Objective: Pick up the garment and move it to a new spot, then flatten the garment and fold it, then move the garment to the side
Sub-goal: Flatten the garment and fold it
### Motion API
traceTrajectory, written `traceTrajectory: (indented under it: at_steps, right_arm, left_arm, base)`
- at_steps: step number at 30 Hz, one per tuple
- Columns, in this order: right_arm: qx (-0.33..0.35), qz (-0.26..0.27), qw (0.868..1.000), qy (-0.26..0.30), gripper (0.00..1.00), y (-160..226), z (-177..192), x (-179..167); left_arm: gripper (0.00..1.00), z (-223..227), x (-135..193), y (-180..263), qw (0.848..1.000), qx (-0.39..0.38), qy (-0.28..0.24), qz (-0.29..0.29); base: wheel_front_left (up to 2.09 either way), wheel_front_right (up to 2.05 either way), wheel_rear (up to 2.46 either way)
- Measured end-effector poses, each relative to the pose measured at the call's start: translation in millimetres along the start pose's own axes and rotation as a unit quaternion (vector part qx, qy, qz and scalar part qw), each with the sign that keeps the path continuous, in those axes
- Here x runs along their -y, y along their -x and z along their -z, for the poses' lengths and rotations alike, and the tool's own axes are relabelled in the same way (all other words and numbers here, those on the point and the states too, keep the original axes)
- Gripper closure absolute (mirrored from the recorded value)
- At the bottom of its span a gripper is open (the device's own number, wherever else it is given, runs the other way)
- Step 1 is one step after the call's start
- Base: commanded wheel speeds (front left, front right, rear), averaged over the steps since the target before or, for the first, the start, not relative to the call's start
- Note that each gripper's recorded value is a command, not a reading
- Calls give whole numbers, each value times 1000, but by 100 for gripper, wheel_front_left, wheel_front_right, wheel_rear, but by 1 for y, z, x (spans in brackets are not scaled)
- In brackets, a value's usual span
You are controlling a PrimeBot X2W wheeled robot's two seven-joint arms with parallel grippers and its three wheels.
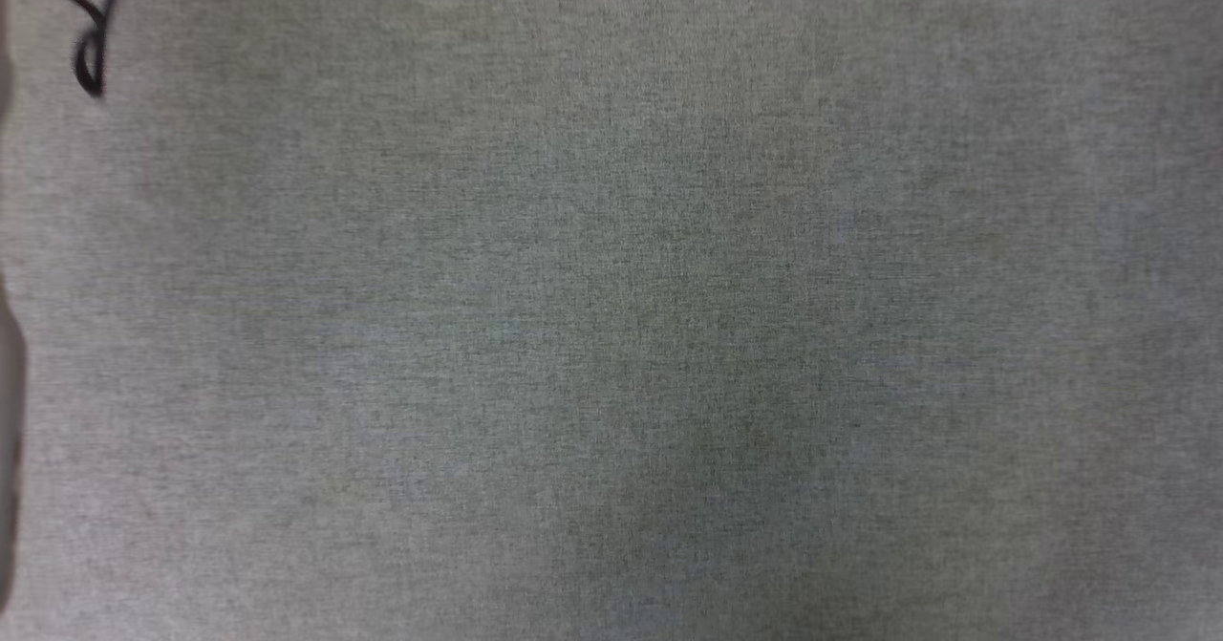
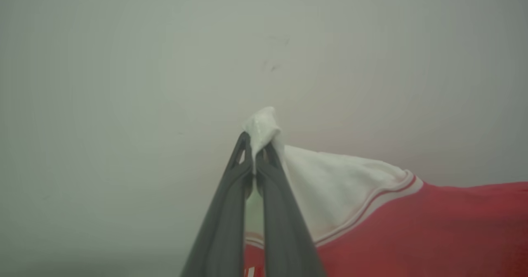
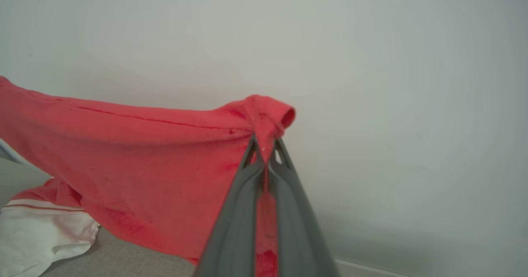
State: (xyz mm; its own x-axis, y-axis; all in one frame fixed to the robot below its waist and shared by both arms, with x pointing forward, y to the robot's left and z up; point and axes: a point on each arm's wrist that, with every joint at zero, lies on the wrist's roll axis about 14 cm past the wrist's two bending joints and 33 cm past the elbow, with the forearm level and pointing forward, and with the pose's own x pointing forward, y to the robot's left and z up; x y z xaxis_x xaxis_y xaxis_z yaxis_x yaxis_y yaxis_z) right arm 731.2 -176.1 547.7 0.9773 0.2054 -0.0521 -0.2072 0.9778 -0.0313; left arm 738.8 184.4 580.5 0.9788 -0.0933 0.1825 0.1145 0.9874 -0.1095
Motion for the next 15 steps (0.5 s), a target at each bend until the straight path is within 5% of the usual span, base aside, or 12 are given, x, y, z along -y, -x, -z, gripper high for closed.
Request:
traceTrajectory:
  at_steps: [7, 15]
  right_arm:
    - [-55, -9, 998, -13, 100, 37, 40, -9]
    - [-122, -22, 991, -49, 100, 128, 84, -30]
  left_arm:
    - [100, 36, -11, 45, 997, -64, 38, -13]
    - [100, 74, -21, 156, 985, -151, 66, -41]
  base:
    - [0, 0, 0]
    - [0, 0, 0]
